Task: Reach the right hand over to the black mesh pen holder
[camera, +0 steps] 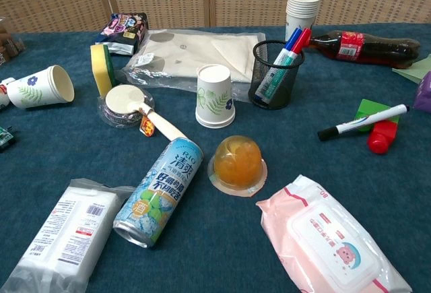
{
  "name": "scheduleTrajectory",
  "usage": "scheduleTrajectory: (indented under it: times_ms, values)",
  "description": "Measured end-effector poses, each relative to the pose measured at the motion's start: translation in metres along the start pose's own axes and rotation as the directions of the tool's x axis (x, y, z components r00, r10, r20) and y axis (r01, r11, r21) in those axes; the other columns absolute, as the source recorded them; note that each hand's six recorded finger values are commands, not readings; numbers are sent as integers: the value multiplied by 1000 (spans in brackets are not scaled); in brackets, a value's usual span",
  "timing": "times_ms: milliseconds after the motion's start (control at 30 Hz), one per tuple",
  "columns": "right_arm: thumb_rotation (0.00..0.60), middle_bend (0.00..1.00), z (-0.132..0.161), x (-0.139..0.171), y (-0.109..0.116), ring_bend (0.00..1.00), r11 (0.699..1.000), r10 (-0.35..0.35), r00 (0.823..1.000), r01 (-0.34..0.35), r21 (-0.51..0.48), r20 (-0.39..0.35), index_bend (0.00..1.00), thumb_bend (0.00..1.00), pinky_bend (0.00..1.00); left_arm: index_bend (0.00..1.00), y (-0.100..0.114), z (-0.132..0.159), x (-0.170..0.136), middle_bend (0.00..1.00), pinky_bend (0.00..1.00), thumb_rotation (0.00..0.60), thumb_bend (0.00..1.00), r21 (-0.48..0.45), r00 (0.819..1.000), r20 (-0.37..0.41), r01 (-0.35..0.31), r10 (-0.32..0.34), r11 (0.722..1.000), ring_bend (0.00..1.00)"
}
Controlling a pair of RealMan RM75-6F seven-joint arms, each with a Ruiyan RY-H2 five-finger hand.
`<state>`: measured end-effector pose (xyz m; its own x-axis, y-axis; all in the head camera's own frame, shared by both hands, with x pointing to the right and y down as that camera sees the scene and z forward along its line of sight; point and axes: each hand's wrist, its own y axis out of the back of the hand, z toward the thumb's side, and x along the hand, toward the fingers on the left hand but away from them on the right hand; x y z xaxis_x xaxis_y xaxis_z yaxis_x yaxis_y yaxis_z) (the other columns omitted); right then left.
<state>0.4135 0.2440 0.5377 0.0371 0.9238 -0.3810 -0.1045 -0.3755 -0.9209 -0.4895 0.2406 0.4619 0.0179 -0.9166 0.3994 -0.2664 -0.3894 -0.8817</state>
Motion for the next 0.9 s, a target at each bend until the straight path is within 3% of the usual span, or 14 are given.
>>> scheduleTrajectory:
  times_ms: [400, 667, 900]
  values:
    - [600, 0, 11, -4, -4, 0, 999, -1, 1000, 0, -48, -16, 153, 0, 0, 0, -1, 2, -2, 0, 0, 600, 38, 3, 1000, 10, 2, -2, 1000, 0]
    - [600, 0, 50, -24, -24, 0, 993, 42, 994, -53, -104, -105, 200, 14, 1, 0, -4, 5, -1, 0, 0, 600, 38, 14, 1000, 23, 16, -17, 1000, 0]
    - [600, 0, 96, -55, -24, 0, 989, 0, 983, -27, -146, -181, 322, 211, 57, 0, -9, 8, 0, 0, 0, 600, 38, 36, 999, 30, 35, -36, 999, 0]
